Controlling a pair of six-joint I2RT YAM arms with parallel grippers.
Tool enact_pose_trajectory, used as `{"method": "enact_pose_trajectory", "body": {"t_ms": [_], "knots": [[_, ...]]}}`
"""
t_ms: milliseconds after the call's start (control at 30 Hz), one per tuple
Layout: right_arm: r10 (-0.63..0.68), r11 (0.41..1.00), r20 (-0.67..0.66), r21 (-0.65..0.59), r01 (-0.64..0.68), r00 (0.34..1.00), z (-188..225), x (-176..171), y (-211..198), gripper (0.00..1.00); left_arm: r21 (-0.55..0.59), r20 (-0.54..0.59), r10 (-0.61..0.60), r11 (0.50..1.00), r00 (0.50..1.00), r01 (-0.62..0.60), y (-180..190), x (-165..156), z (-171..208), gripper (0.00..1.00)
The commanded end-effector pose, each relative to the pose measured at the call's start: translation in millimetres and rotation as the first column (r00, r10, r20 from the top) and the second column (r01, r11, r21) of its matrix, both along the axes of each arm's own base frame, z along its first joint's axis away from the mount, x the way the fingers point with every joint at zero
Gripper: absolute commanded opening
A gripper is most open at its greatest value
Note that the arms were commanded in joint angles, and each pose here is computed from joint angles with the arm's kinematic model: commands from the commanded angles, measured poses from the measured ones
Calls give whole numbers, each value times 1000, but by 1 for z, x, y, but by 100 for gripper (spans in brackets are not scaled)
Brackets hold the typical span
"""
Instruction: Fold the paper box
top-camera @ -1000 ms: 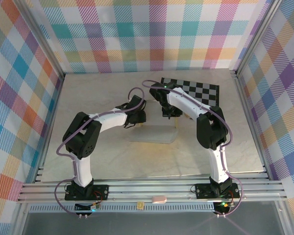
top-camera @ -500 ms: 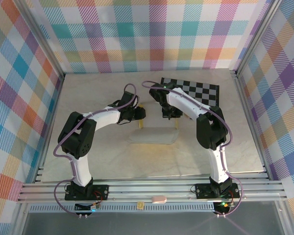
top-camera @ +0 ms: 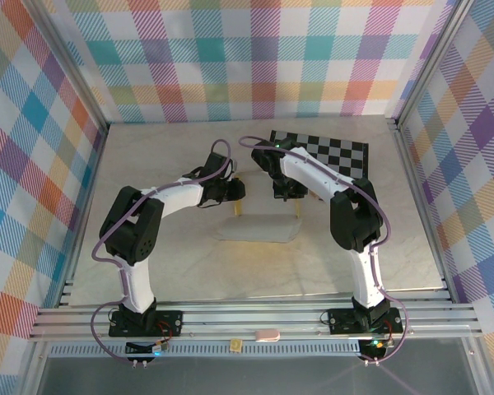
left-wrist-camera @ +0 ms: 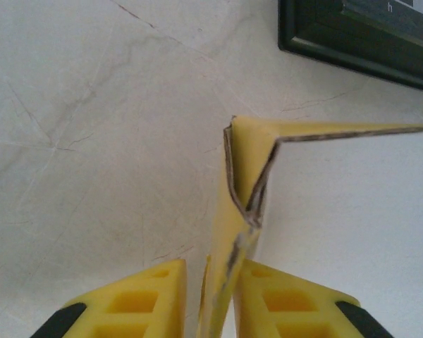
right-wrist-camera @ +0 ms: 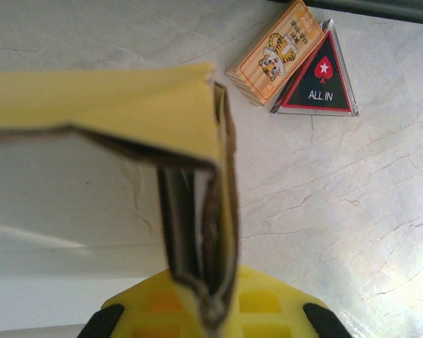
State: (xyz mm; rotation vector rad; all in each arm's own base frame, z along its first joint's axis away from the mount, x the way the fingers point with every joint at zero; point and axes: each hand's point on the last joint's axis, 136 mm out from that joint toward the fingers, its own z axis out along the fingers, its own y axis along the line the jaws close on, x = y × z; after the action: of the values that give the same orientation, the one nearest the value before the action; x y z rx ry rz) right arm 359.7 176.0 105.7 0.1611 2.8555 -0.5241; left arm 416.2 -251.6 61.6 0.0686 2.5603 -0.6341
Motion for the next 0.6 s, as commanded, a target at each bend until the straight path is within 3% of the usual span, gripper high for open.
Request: {"method": "enact_pose_trajectory", "body": {"t_ms": [0, 300, 567], "knots": [[-14, 1000, -15, -12, 14, 1000, 3, -3, -2, 0, 86, -25, -2, 996, 1000, 4, 9, -5, -15, 13], [-31, 999, 12, -29, 31, 999, 10, -1, -5, 0, 299, -19, 78, 952, 997, -69, 32, -11, -36, 4], [-31, 999, 15, -45, 31, 999, 9, -1, -3, 0, 502, -44, 193, 853, 980, -145, 67, -30, -57, 0]]}}
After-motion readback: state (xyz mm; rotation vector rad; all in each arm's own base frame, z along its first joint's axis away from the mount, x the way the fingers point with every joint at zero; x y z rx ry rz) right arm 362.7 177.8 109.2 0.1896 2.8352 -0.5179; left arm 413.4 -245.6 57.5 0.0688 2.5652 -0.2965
